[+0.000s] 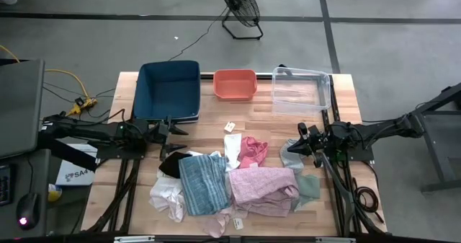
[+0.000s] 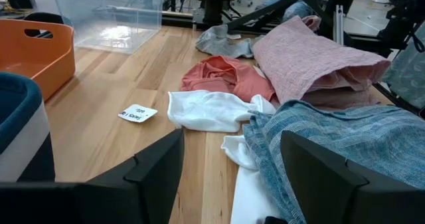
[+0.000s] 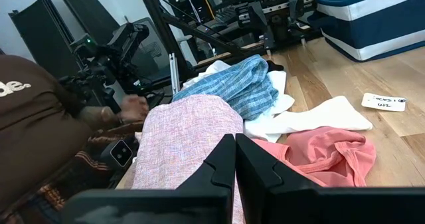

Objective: Pick & Place Cloths

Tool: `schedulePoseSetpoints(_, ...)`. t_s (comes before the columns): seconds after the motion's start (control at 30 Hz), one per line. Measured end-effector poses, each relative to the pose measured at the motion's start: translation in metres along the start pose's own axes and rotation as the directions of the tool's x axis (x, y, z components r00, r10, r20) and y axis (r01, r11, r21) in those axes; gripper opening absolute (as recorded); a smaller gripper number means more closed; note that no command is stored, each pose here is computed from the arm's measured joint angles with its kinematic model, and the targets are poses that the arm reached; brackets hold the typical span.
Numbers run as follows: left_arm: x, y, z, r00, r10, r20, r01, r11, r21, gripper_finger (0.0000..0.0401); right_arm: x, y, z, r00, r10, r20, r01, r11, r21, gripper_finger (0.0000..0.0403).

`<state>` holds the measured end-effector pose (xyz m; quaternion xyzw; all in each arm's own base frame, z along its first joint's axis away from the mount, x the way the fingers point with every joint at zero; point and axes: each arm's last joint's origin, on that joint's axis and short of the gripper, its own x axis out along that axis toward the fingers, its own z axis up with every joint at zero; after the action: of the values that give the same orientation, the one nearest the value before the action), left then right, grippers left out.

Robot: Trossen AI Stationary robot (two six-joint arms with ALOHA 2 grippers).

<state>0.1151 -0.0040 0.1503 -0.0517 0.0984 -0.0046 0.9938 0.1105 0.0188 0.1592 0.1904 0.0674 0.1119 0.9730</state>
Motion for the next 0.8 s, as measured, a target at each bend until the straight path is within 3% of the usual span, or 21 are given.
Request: schedulePoseSetpoints(0.8, -0.0001, -0.0015, 0.0050, 0.998, -0.037, 0.049, 0.037, 0.999, -0.002, 0.0243, 0.0000, 0.0000, -0.0001, 1.000, 0.000, -0.001, 0.000, 1.000, 0.000, 0.0003)
